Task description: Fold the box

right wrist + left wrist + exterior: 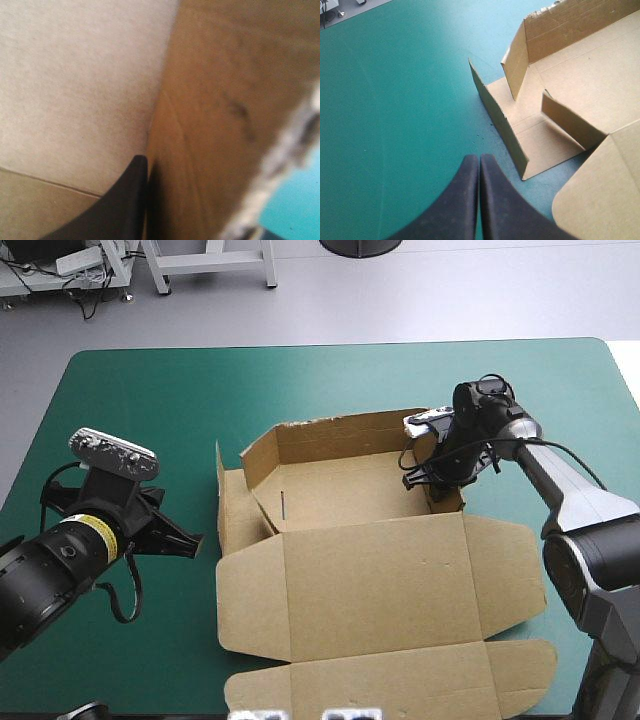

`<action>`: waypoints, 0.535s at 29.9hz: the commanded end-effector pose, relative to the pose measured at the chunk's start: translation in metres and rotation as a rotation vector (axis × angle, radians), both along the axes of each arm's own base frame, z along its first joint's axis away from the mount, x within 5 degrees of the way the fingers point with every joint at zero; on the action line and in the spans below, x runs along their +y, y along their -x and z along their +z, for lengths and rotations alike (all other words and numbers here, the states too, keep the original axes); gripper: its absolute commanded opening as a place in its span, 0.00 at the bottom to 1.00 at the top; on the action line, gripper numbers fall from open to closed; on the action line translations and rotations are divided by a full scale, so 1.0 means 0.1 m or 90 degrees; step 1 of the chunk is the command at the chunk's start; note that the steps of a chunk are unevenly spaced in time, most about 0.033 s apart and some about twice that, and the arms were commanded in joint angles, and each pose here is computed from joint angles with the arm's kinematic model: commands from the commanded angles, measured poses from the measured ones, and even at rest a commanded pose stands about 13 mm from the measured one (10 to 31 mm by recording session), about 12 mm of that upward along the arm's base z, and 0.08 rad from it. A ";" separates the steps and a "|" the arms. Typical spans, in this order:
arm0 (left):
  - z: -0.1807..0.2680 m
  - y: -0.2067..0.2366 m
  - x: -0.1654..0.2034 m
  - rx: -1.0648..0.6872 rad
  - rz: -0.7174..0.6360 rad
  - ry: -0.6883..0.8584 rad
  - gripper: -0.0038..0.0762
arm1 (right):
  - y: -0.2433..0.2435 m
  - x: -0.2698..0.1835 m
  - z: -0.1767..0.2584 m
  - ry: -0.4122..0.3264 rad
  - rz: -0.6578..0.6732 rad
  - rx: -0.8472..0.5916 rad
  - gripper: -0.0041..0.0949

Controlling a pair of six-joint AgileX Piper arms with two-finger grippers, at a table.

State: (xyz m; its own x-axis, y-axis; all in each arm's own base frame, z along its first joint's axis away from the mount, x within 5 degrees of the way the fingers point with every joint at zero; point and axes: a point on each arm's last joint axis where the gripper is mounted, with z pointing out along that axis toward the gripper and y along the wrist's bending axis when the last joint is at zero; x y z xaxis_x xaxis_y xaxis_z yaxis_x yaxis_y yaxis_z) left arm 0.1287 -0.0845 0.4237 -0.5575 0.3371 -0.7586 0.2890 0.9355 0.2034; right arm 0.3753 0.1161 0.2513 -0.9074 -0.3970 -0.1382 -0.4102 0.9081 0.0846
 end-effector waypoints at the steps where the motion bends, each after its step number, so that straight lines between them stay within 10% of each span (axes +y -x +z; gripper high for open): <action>1: 0.08 0.03 0.08 -0.008 0.027 -0.001 0.04 | 0.02 0.02 0.38 -0.038 0.011 -0.048 0.03; 16: 0.12 0.00 0.12 -0.043 0.077 0.012 0.04 | 0.62 -0.25 2.23 -0.143 0.021 -0.404 0.02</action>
